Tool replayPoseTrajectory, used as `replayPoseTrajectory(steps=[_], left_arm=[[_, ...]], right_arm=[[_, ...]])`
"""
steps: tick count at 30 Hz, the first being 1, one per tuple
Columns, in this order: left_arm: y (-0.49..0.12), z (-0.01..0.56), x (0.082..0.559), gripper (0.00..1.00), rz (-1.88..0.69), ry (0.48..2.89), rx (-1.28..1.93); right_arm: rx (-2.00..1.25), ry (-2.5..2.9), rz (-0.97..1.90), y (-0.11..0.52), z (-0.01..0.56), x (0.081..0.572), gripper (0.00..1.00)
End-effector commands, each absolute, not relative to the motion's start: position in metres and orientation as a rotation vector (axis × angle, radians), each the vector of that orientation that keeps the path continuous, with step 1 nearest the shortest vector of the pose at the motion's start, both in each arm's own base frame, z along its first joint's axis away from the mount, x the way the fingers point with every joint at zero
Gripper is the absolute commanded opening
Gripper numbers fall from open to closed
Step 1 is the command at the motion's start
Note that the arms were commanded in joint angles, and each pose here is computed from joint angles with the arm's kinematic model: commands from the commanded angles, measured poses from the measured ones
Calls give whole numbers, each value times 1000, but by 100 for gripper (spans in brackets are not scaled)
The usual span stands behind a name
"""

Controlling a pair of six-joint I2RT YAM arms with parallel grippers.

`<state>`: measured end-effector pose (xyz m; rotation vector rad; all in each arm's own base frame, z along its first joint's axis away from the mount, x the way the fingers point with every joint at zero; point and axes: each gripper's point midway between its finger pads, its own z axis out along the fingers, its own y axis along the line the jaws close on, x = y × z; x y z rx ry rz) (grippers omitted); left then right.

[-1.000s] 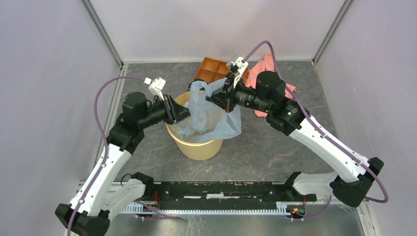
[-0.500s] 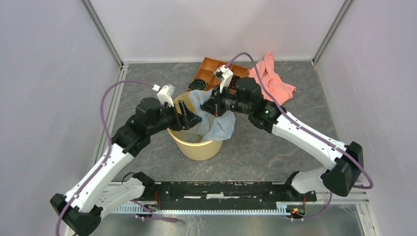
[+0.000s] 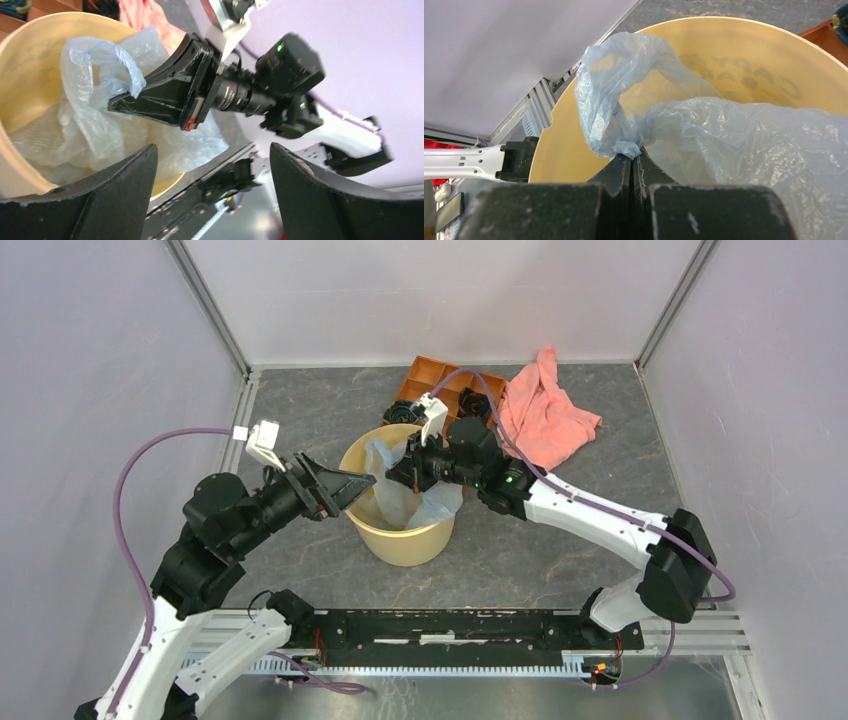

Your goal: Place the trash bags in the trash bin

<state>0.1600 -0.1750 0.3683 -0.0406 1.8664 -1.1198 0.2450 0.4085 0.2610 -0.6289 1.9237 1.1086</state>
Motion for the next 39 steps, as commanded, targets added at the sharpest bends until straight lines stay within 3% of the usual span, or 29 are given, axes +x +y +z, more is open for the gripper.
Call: replayPoseTrajectory(steps=[1,4,14,16,21,27,29,31,33,37,39], left_arm=[[-183,396,171,87,-1277,1800,-244],[-181,391,192,76,-1220,1833,-374],[-191,372,232,78,-1142,1931,-599],[-194,363,237,73,-1139,1952,-634],[-190,356,248,58,-1067,1961,-673],[-188,349,257,23,-995,1976,-644],[-190,354,256,9,-1007,1962,-601],[-194,366,254,3,-1032,1934,-512],[-196,376,248,2,-1045,1914,-413],[-191,374,234,2,-1035,1891,-315],[-185,370,228,2,-1018,1882,-298]], right_arm=[[-536,1736,1137,400,308,247,0],[-546,1729,1147,399,310,244,1],[-618,1673,1171,407,322,237,1],[-632,1662,1165,407,322,235,1],[-646,1643,1146,404,324,234,1],[-698,1626,1117,400,326,231,9],[-722,1630,1057,394,328,233,19],[-748,1682,933,379,324,240,34],[-803,1714,809,361,325,242,52],[-854,1694,671,337,341,243,75],[-871,1669,646,333,347,243,82]])
